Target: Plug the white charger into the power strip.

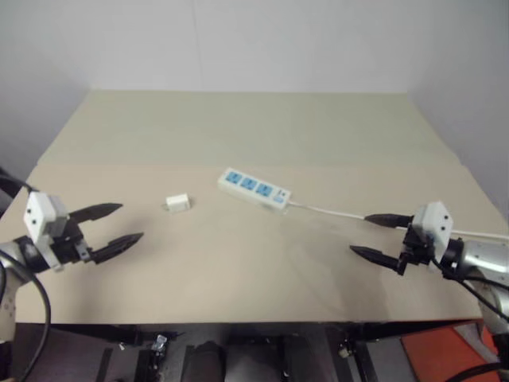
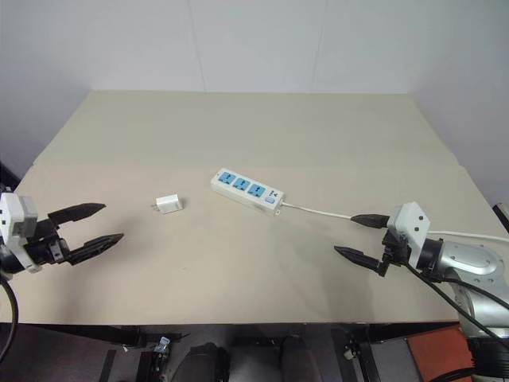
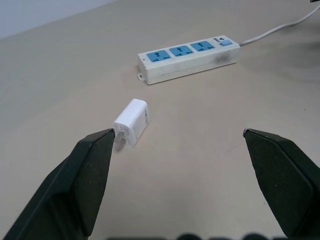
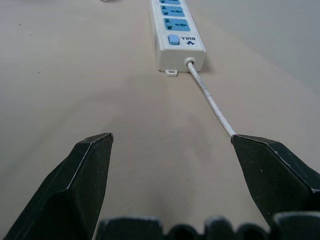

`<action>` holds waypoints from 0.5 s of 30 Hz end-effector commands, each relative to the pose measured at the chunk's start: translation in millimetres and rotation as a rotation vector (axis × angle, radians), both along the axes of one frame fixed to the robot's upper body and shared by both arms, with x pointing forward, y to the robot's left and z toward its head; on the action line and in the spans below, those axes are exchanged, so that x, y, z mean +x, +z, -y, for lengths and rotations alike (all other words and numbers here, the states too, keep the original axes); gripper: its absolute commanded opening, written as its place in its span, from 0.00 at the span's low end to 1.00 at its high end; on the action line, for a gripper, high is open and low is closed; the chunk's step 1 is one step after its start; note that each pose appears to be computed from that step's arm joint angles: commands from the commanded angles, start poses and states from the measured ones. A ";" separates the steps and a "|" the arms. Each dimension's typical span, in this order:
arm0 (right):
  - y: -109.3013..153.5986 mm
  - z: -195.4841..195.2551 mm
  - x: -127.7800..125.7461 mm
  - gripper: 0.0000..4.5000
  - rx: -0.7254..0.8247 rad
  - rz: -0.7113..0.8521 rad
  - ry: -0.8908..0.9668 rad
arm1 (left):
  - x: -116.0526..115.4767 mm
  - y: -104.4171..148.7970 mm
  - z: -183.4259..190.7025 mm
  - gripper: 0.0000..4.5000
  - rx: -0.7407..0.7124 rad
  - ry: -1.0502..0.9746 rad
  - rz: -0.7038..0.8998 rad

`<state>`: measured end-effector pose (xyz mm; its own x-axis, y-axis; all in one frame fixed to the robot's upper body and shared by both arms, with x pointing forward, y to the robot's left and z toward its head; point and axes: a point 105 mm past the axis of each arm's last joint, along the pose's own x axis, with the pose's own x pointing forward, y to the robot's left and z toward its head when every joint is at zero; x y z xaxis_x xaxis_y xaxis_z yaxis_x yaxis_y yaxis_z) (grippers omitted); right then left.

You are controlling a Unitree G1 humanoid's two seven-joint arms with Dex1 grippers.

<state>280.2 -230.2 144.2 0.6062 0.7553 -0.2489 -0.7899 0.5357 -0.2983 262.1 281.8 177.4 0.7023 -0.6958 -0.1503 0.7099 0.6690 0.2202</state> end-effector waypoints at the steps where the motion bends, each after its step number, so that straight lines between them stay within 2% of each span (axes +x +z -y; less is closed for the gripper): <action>1: 11.5 -0.6 -1.4 0.99 -0.010 0.064 0.002 | 1.0 9.0 0.0 1.00 -0.004 -0.006 0.031; 11: 11.2 -2.7 0.1 0.99 -0.009 0.068 0.005 | 3.5 11.3 2.1 1.00 -0.012 -0.012 0.041; 15: 8.4 -10.6 14.1 0.99 -0.003 0.065 0.025 | 6.8 18.2 12.8 1.00 -0.037 -0.047 0.061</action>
